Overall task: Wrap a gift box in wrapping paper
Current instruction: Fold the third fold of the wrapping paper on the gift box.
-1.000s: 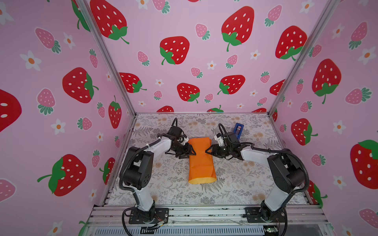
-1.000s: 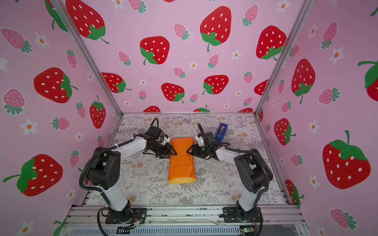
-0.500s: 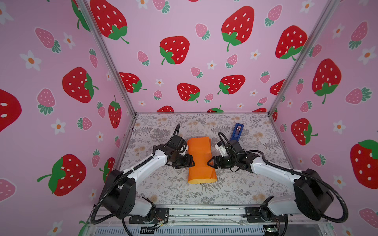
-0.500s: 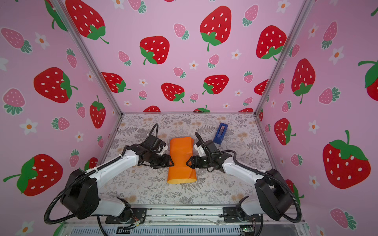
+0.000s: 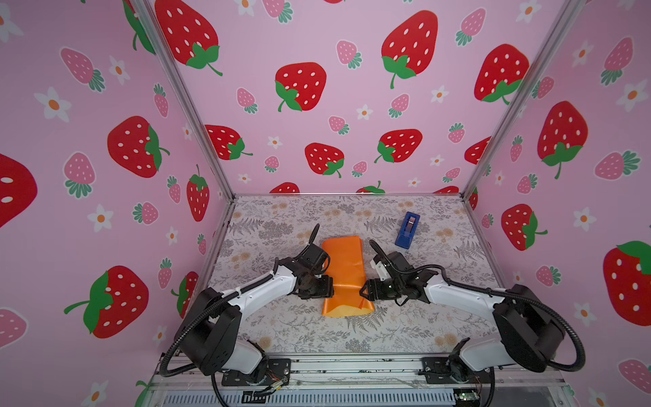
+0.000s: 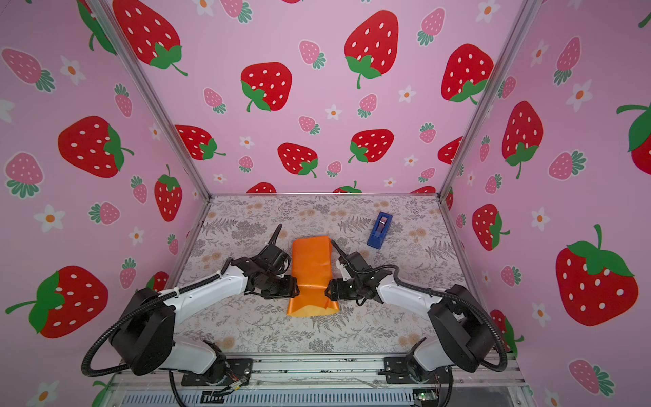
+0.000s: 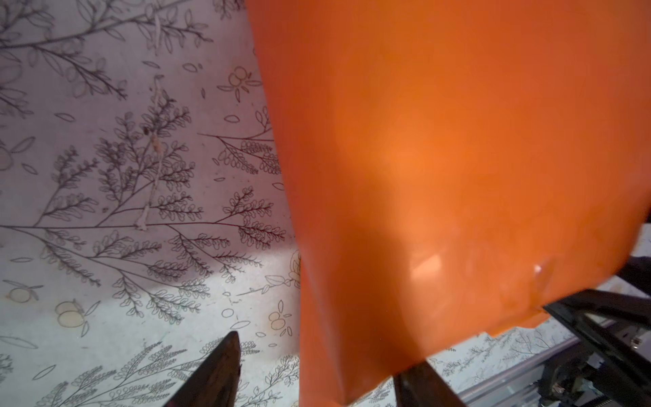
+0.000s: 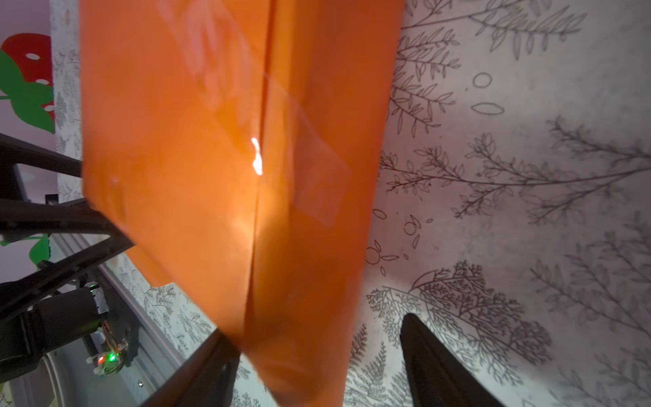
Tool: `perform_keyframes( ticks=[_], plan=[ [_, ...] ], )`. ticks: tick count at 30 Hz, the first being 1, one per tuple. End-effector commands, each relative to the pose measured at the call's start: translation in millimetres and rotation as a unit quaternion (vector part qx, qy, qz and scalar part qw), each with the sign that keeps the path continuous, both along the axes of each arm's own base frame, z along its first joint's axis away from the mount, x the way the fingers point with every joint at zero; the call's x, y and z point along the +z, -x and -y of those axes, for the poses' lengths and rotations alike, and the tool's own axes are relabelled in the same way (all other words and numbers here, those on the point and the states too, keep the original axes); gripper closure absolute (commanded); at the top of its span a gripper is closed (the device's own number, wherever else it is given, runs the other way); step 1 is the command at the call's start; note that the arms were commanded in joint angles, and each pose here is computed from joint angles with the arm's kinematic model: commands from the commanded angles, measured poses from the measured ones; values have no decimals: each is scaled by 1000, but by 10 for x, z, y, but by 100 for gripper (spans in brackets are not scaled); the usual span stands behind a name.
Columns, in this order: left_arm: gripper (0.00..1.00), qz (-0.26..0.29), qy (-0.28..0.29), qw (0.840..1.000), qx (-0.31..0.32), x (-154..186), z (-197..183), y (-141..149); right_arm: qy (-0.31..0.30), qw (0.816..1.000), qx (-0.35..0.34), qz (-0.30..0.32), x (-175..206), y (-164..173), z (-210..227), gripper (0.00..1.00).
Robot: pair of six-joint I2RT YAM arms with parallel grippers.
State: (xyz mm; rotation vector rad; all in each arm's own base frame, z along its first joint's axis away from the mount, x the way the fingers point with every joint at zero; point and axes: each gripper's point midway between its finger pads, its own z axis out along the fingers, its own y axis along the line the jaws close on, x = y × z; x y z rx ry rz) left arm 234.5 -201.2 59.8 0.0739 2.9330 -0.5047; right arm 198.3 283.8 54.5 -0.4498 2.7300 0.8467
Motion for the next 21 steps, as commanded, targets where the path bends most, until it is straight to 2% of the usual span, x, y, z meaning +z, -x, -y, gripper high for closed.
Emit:
perform_keyframes(
  ticks=[1,6,10,21],
  plan=[
    [33,0,-15,1000,11,-115,-30,-17,12,1000,-20,9,-77,-55,-5,28],
    [37,4,-13,1000,20,-174,-22,-41,-2,999,-37,12,-84,-90,-68,34],
    [42,7,-10,1000,27,-206,-15,-55,-11,998,-54,13,-108,-102,-113,44],
    [70,16,-4,1000,27,-287,44,-117,-6,997,-77,27,-121,-134,-158,82]
  ],
)
